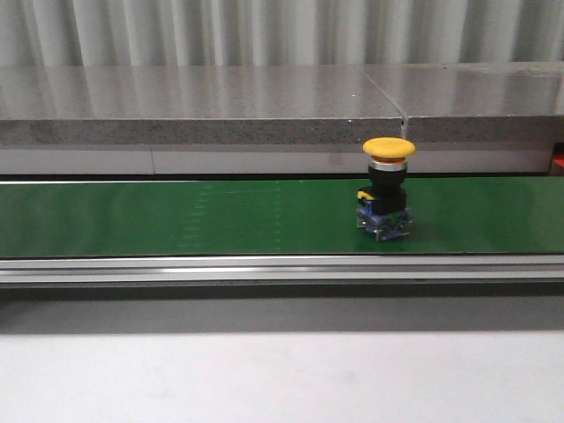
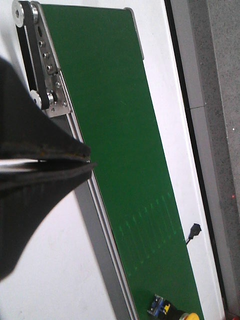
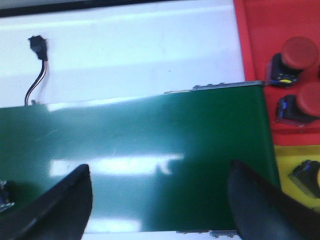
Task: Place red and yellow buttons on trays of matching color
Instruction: 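Move the right gripper back over the belt end toward the yellow button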
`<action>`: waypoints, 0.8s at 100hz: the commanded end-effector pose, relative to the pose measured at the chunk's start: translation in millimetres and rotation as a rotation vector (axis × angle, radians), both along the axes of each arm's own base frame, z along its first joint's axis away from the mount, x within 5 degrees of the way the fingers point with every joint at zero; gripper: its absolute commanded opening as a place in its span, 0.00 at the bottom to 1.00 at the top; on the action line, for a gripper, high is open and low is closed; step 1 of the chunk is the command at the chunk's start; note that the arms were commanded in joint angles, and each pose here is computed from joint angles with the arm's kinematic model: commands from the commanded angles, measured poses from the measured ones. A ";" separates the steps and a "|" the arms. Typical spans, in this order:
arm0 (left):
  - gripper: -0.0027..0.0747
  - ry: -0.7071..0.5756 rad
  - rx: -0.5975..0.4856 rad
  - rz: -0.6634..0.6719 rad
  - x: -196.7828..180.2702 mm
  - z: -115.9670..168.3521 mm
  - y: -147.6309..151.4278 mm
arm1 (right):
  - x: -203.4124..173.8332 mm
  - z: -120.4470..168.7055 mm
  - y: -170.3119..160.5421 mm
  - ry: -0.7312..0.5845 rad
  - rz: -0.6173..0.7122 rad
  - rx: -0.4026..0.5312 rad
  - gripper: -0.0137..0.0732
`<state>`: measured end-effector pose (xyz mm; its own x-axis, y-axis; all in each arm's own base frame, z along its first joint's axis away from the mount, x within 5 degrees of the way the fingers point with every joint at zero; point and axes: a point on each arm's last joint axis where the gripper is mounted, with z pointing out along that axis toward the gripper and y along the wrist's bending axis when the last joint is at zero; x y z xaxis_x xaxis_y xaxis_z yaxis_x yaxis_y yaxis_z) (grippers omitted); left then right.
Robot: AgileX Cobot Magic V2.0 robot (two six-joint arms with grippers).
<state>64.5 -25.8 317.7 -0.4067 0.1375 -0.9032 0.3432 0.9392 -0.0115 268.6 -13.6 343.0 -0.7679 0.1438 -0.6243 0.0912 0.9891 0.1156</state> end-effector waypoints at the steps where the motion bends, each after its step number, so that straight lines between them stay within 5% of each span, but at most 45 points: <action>1: 0.01 -0.077 -0.041 0.000 2.0 13.1 -1.2 | -5.7 15.9 9.6 -0.059 0.043 -0.013 0.80; 80: 0.01 -0.077 -0.041 0.000 2.0 13.1 -1.2 | -8.6 -22.7 92.0 0.233 0.440 -0.062 0.83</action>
